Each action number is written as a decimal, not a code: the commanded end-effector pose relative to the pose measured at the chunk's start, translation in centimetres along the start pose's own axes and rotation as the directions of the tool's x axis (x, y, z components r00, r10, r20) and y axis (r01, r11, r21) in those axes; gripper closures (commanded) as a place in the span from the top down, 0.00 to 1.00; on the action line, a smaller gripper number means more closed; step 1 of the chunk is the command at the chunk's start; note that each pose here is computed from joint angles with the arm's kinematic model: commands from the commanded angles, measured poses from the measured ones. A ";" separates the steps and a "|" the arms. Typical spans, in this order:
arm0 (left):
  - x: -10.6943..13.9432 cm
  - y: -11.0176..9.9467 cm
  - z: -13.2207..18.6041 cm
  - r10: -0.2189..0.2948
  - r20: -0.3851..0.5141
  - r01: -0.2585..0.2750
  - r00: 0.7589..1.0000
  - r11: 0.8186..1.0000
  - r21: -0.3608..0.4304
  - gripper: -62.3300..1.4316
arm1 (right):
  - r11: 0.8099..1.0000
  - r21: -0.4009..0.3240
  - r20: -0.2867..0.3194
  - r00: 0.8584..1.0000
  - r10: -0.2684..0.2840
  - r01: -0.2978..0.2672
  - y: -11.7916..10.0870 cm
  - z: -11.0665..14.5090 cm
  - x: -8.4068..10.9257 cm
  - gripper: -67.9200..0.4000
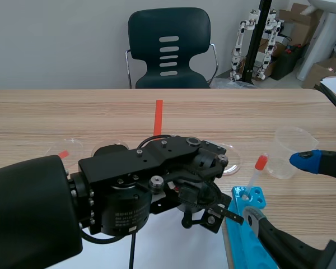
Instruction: Pick up the right mineral with the left hand
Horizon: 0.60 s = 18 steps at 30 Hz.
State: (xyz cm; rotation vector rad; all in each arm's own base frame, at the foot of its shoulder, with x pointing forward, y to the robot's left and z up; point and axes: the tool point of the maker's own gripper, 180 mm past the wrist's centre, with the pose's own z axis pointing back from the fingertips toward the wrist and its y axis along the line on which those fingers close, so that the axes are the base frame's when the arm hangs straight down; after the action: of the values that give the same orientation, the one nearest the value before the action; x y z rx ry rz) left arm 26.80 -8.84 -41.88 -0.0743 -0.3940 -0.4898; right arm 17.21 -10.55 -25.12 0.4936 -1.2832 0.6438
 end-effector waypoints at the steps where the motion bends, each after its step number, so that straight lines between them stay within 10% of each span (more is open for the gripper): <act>1: 1.4 -0.8 0.7 -0.002 0.037 0.002 0.999 1.000 -0.020 0.50 | 1.000 0.001 0.039 0.999 0.000 0.000 0.0 -0.2 1.0 1.00; 18: 1.5 -1.0 0.7 -0.002 0.040 0.003 0.999 1.000 -0.022 0.22 | 1.000 0.001 0.039 0.999 0.000 0.000 0.0 -0.2 1.0 1.00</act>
State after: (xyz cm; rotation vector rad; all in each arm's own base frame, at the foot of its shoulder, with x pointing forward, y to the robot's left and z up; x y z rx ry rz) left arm 26.85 -8.86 -41.86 -0.0746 -0.3969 -0.4895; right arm 17.21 -10.55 -25.12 0.4936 -1.2832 0.6438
